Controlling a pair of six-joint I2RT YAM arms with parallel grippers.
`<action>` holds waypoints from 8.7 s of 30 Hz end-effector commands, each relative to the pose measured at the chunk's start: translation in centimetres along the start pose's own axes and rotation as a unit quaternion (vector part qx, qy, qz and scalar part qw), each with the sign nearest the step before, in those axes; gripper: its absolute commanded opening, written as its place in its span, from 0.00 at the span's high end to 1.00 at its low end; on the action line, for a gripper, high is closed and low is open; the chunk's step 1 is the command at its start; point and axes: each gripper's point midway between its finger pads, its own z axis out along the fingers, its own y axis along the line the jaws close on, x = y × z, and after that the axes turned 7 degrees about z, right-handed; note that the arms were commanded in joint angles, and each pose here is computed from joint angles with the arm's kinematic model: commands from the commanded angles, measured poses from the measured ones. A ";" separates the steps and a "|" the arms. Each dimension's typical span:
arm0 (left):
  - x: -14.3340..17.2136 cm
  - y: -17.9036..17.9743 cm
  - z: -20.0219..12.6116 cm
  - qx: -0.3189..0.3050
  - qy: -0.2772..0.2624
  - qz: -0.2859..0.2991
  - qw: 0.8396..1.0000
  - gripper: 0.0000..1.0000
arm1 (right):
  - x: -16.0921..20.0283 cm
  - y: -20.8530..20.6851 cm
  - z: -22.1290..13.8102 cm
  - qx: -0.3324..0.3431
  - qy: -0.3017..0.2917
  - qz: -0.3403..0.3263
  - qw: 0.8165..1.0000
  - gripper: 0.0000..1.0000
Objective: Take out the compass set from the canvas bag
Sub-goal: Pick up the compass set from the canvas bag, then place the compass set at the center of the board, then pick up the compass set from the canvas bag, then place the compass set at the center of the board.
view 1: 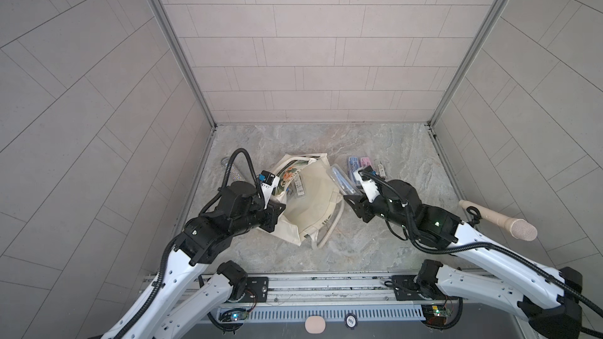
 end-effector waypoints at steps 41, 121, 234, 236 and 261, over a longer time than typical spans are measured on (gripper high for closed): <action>0.0 0.1 -0.5 -0.002 -0.028 0.010 1.000 1.00 | 4.5 -15.6 21.7 0.260 0.073 0.308 0.912 0.56; 0.2 0.3 0.1 -0.004 -0.019 0.010 1.000 1.00 | 5.1 7.5 16.7 -0.048 0.125 0.093 0.987 0.34; 0.3 -0.4 0.6 0.018 -0.014 0.011 1.000 1.00 | 20.7 -14.5 1.5 0.191 0.286 0.268 0.900 0.55; 0.2 -0.4 0.6 0.018 -0.016 0.011 1.000 1.00 | 21.3 -14.7 1.9 0.194 0.292 0.265 0.898 0.54; 0.3 -0.3 0.7 0.015 -0.013 0.011 1.000 1.00 | 9.8 -12.3 2.0 0.113 0.162 0.203 0.959 0.32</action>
